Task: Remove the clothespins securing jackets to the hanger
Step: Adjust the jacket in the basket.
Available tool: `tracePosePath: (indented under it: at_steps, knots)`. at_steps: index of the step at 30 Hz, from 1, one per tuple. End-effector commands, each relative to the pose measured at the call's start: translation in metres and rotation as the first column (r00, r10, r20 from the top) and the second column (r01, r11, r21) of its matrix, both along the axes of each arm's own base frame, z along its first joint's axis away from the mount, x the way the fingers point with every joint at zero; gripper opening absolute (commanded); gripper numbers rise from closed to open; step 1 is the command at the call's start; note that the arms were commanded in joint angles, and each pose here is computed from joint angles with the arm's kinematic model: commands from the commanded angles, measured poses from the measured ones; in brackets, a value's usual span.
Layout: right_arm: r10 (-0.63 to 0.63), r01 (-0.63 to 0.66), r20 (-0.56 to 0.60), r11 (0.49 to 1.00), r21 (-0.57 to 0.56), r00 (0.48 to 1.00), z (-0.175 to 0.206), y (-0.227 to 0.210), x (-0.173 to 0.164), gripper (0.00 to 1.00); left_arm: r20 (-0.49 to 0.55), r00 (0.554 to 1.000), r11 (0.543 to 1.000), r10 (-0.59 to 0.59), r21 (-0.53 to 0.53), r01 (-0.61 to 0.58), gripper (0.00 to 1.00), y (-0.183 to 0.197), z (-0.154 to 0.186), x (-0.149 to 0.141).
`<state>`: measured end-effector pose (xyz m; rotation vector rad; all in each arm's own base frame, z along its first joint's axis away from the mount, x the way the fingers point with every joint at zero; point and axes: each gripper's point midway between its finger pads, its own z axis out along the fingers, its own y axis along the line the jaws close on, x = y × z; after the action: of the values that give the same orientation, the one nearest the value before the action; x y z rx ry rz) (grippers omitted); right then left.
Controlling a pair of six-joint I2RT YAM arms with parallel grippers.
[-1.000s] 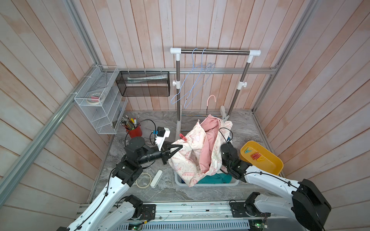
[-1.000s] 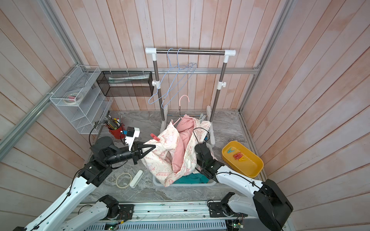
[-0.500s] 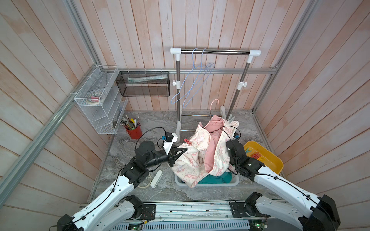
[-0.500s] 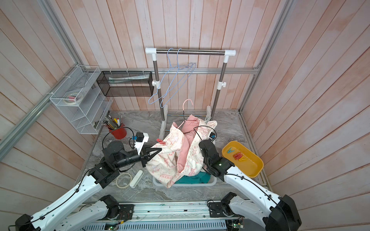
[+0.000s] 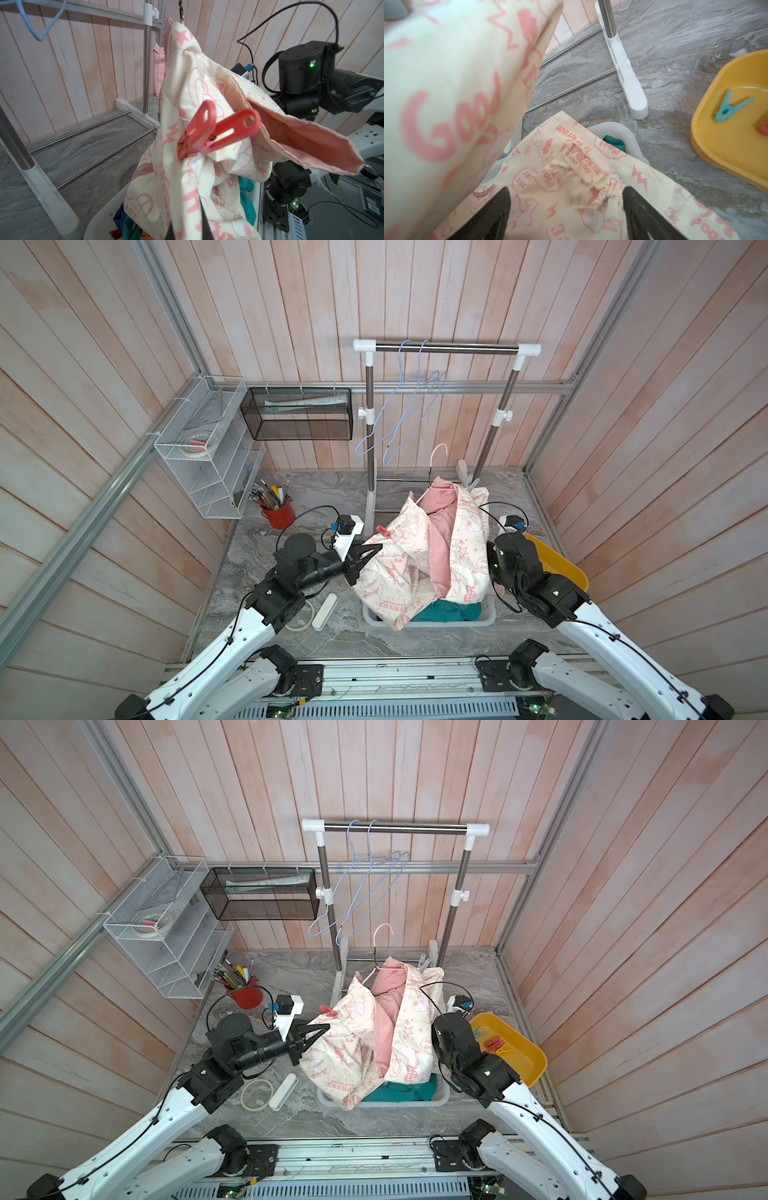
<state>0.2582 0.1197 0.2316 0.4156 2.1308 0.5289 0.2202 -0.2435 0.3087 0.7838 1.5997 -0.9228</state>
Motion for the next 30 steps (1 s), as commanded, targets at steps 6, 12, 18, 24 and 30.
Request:
tracePosePath:
  at_steps: [6, 12, 18, 24, 30]
  knots:
    - [-0.074, 0.076, 0.071, 0.997, -0.028, 0.995, 0.043, -0.039, -0.011, 0.86, 0.057, 0.996, 0.997, 0.075, -0.018, -0.074, 0.00, 0.017, 0.017, 0.007]
    - [0.118, -0.129, 0.223, 0.991, 0.036, 0.968, 0.092, -0.010, -0.019, 0.88, 0.061, 0.995, 0.997, 0.076, -0.014, -0.075, 0.00, 0.018, 0.015, 0.006]
    - [0.390, -0.407, 0.172, 0.910, 0.081, 0.905, 0.062, 0.051, -0.025, 0.84, 0.060, 0.995, 0.997, 0.075, -0.013, -0.074, 0.00, 0.016, 0.017, 0.009]
    - [0.527, -0.531, 0.065, 0.841, 0.106, 0.847, 0.009, 0.094, -0.044, 0.71, 0.104, 0.993, 0.999, 0.052, -0.004, -0.052, 0.00, 0.009, 0.032, 0.015]
    - [0.596, -0.599, 0.073, 0.785, 0.156, 0.800, -0.017, 0.129, -0.049, 0.54, 0.120, 0.993, 1.000, -0.013, -0.004, 0.014, 0.00, -0.011, 0.044, 0.014]
